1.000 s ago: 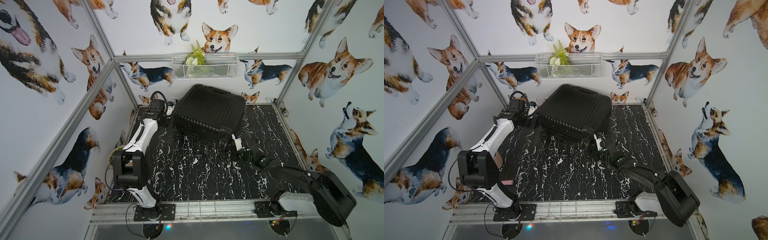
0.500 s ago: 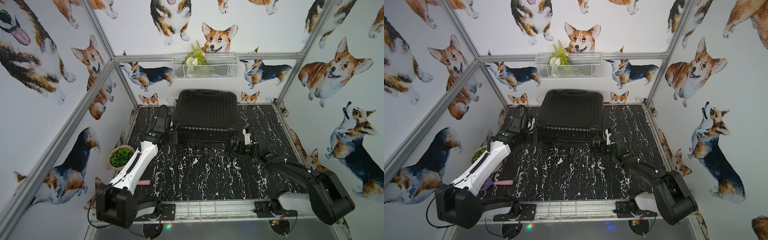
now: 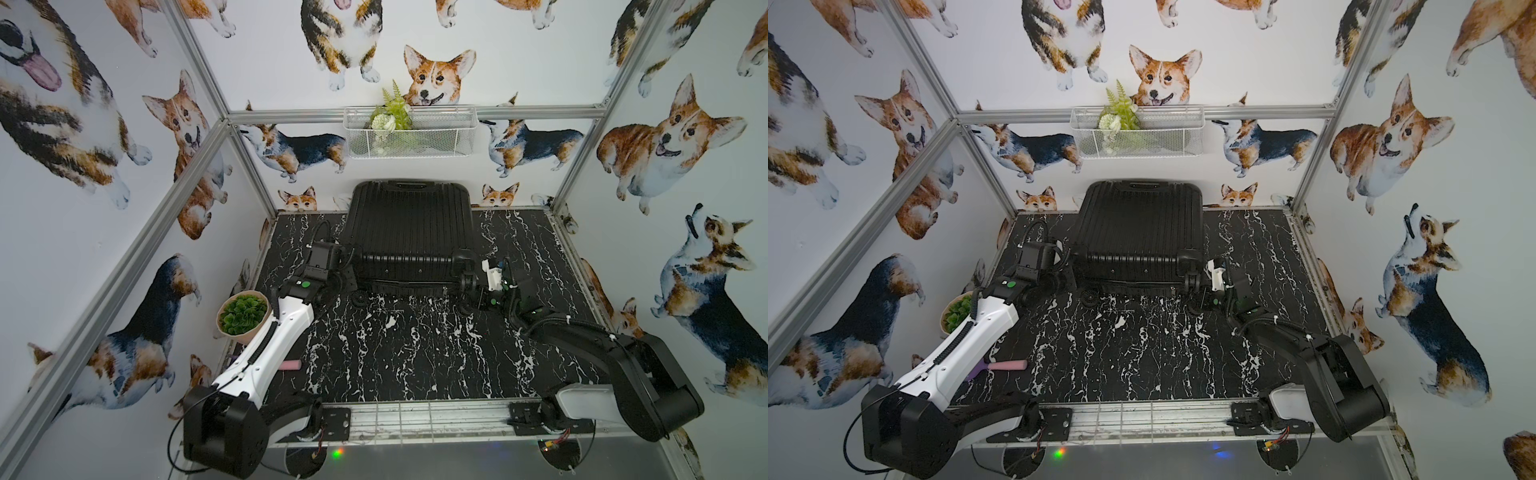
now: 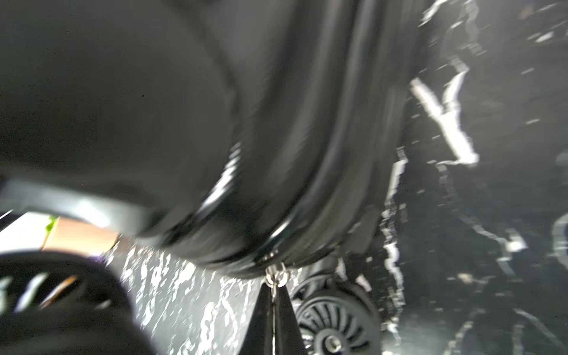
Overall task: Close the suitcase zippers
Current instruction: Zip the zipper on the suitcase.
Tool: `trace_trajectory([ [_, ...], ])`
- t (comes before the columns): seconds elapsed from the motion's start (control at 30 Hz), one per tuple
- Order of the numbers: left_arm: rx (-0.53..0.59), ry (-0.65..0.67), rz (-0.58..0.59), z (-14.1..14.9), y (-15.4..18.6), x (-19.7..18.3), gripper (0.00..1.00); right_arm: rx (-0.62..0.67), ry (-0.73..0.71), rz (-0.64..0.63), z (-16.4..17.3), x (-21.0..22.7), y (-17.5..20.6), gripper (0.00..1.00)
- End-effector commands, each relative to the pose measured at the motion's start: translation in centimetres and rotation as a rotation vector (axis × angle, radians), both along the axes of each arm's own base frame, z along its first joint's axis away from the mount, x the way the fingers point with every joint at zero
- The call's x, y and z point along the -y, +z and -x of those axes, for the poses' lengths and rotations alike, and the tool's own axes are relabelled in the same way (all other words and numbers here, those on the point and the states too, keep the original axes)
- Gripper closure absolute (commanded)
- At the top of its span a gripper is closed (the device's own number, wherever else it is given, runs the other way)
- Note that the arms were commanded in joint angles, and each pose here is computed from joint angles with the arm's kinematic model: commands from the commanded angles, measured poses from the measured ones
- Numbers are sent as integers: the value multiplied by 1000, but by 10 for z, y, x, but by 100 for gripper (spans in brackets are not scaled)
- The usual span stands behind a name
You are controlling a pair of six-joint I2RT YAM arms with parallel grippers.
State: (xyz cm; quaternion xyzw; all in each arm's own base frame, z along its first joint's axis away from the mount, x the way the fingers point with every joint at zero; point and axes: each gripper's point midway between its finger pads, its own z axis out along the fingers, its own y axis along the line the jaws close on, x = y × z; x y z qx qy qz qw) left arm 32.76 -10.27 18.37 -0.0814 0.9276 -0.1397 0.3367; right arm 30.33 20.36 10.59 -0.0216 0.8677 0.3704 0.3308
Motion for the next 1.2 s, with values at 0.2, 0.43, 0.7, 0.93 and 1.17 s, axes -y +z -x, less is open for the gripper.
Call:
trace_trajectory([
  [0.2,84,-6,113,-17,19,21,84,-22,184,-134,20,-30,12,100],
  [0.43,87,-10,140,-15,20,25,85,-48,222,-172,20,-42,10,100],
  [0.7,95,-18,171,-9,18,37,87,-52,237,-213,20,-57,11,100],
  [0.93,98,5,156,-2,17,32,88,-14,110,-139,9,-38,3,100],
  [1.17,104,-1,183,5,17,37,88,155,75,-104,12,-32,14,100],
])
